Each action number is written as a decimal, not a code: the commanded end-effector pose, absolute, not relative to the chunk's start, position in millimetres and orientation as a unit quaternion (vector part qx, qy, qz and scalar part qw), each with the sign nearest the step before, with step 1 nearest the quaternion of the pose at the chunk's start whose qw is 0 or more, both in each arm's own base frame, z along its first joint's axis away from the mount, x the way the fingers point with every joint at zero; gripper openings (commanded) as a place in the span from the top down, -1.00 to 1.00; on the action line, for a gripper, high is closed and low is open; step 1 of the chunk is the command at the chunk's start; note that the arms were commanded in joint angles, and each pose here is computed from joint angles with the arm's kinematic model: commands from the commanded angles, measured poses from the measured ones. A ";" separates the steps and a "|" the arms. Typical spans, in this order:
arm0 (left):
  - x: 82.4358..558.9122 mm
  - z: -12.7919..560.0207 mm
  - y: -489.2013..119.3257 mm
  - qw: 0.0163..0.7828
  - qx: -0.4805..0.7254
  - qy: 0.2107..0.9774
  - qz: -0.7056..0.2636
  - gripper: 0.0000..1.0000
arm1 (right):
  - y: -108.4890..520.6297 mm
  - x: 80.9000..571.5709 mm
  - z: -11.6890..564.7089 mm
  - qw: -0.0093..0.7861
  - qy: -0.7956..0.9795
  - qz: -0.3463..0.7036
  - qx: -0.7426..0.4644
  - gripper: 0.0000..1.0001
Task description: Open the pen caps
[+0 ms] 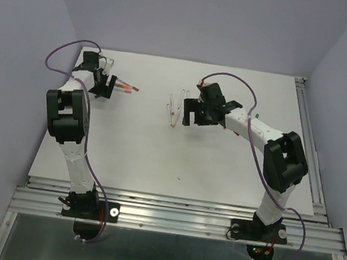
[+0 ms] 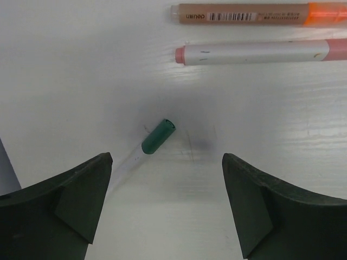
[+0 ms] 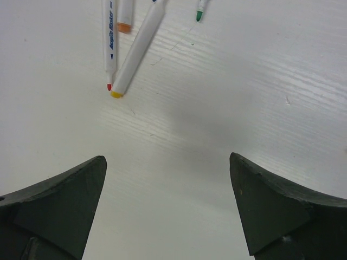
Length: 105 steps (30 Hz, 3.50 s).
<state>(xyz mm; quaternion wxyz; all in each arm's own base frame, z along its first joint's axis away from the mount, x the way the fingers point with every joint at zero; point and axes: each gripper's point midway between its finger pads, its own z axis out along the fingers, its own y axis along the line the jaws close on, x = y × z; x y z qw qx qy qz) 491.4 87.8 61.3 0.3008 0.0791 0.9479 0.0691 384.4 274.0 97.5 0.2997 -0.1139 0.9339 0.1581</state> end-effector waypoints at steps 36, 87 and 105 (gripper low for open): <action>483.9 13.9 99.0 0.227 0.063 0.972 0.024 1.00 | 256.5 373.5 134.4 0.350 0.919 0.150 -0.106 -1.00; 310.6 274.5 -226.9 0.506 -0.261 0.736 -0.365 1.00 | 377.9 294.3 251.5 0.428 0.753 0.439 -0.239 -0.66; 316.1 276.2 -238.2 0.502 -0.251 0.755 -0.339 -0.06 | 371.1 277.3 243.1 0.393 0.769 0.444 -0.242 0.99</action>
